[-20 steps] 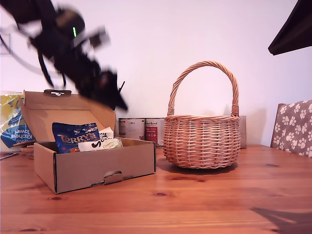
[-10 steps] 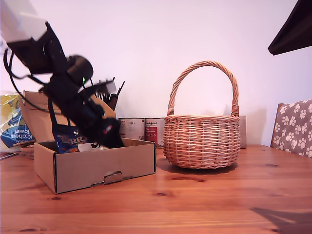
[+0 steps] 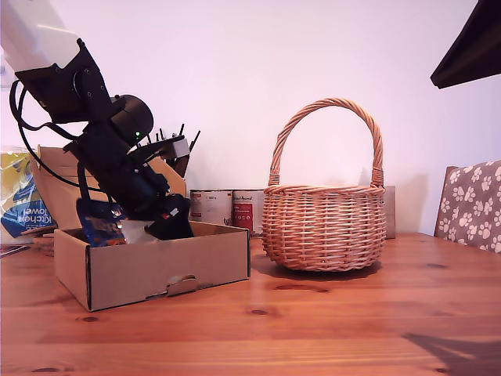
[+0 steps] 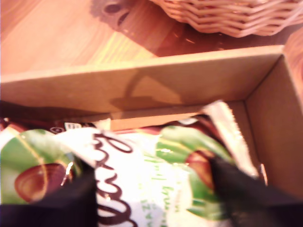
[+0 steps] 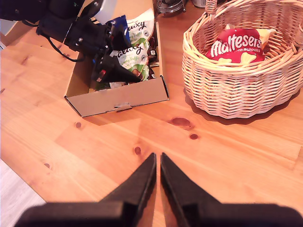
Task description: Move the bags of Easter eggs from the cardboard box on the left into the woven basket on the right side.
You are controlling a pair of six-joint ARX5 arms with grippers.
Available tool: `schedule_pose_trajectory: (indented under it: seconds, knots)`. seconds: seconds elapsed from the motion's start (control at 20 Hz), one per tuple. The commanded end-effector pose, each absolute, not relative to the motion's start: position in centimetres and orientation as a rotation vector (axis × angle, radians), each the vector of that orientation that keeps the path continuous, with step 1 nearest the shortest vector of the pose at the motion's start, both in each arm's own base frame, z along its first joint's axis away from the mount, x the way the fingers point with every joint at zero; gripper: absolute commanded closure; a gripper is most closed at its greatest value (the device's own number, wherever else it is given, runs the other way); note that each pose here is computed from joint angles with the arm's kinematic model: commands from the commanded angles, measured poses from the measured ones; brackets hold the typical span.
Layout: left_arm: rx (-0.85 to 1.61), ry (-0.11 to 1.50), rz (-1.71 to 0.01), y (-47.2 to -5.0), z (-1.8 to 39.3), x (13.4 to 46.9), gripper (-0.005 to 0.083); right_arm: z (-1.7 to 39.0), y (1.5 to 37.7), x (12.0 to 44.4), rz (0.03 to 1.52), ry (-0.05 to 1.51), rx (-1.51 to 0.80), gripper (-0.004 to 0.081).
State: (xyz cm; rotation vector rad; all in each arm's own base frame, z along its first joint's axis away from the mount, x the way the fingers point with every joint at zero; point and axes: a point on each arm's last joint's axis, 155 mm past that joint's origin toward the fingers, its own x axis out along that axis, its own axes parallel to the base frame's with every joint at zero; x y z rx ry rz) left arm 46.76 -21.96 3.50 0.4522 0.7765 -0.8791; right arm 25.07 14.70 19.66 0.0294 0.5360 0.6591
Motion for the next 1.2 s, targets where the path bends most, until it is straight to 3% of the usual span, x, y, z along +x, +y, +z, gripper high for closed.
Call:
schedule_pose_trajectory:
  seconds: [0.0,0.25,0.55,0.95,1.15]
  knots:
    - [0.447,0.834,-0.874,-21.4,1.3,46.3,0.0595,19.0,14.7,25.1,0.657,0.550,0.039,0.0775]
    - [0.419,0.895,-0.874,-21.4,2.6,45.9,0.0594,19.0,14.7,25.1,0.657,0.550,0.039,0.0775]
    - [0.394,0.876,-0.920,-22.1,7.4,45.5,0.0595,19.0,14.7,25.1,0.656,0.550,0.039,0.0775]
    - [0.304,0.648,-1.022,-24.3,17.9,43.7,0.0595,19.0,14.7,25.1,0.656,0.551,0.039,0.0775]
    - [0.173,0.501,-1.113,-27.3,23.1,43.0,0.0593,19.0,14.7,25.0,0.657,0.551,0.039,0.0775]
